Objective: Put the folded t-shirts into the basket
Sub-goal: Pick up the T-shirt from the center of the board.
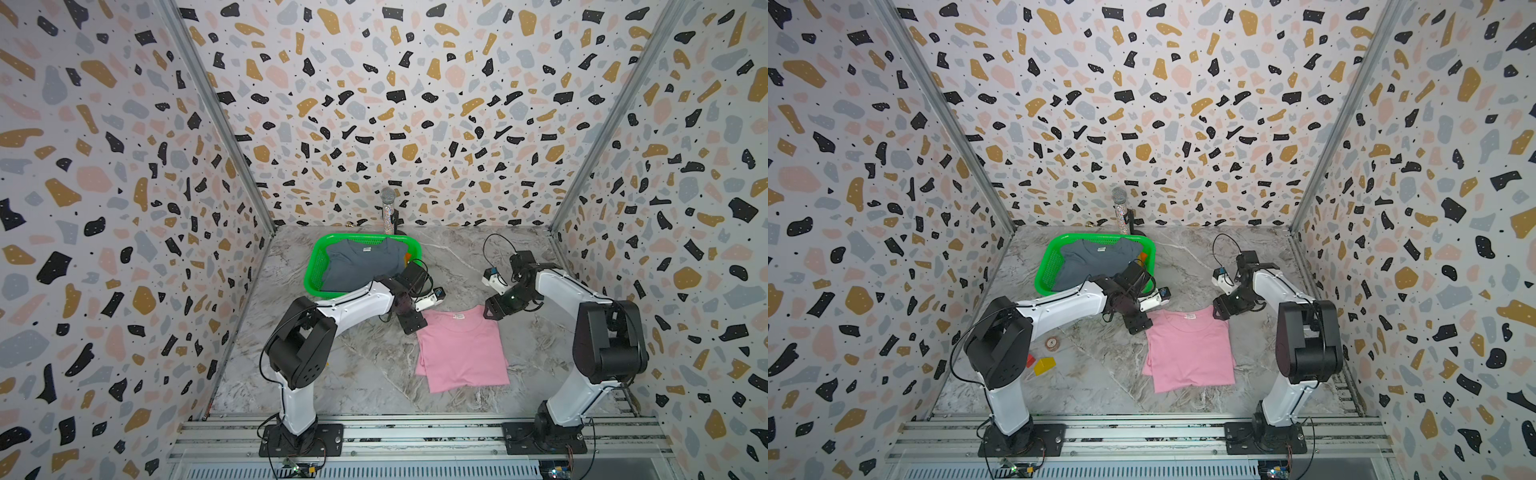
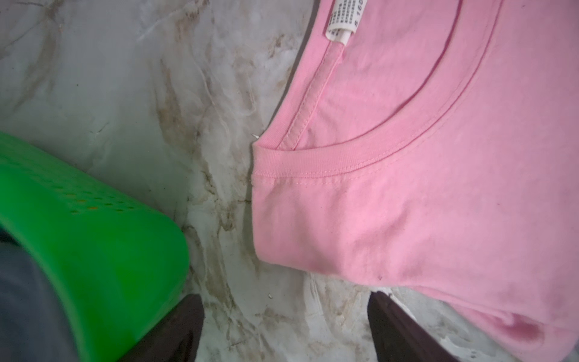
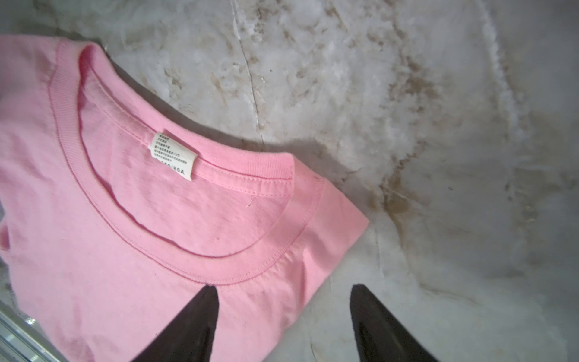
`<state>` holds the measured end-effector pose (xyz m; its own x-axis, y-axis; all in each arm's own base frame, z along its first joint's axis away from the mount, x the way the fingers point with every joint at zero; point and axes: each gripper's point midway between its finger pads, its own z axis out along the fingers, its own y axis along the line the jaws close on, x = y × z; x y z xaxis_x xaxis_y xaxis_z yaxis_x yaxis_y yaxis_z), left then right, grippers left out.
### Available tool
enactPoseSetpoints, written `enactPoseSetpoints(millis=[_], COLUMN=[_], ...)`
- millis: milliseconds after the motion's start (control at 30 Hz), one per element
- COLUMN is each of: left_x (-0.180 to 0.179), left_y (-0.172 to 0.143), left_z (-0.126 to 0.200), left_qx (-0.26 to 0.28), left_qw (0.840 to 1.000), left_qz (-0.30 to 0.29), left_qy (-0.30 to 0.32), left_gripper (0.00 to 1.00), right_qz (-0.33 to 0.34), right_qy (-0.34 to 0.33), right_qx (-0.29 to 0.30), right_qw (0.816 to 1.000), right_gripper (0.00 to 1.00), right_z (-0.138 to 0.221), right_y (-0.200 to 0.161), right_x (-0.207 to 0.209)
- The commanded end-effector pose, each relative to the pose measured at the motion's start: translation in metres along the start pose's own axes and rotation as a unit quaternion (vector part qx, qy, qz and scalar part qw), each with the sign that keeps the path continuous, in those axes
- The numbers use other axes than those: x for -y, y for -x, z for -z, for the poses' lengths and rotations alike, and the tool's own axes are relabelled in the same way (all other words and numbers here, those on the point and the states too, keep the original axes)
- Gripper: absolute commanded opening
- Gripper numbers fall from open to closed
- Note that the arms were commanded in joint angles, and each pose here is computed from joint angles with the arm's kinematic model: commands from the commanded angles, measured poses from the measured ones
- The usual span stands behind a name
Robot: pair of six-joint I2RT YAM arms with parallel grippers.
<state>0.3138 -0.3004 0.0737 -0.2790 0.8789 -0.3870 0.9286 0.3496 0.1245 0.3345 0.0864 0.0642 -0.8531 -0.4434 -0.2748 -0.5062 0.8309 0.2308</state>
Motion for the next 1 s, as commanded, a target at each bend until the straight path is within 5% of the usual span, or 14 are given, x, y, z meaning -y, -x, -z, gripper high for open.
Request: enactPoseSetpoints(millis=[0, 600, 967], left_x=[0.017, 0.022, 0.060], left_y=[0.002, -0.007, -0.027], left_z=[-0.004, -0.047, -0.058], left_qx=[0.003, -0.043, -0.090], left_qw=[1.000, 0.999, 0.992], left_qz=[0.004, -0.016, -0.065], left_qy=[-0.021, -0.016, -0.059], left_gripper=[0.86, 0.85, 0.84], right_qz=[-0.002, 0.003, 0.008], right_qy=[0.001, 0.006, -0.008], right_qx=[-0.008, -0.011, -0.015], right_qw=[1.000, 1.000, 1.000], right_gripper=[0.72, 0.72, 0.71], right_z=[-0.003, -0.006, -0.006], right_y=[-0.005, -0.006, -0.008], right_x=[0.001, 0.000, 0.005])
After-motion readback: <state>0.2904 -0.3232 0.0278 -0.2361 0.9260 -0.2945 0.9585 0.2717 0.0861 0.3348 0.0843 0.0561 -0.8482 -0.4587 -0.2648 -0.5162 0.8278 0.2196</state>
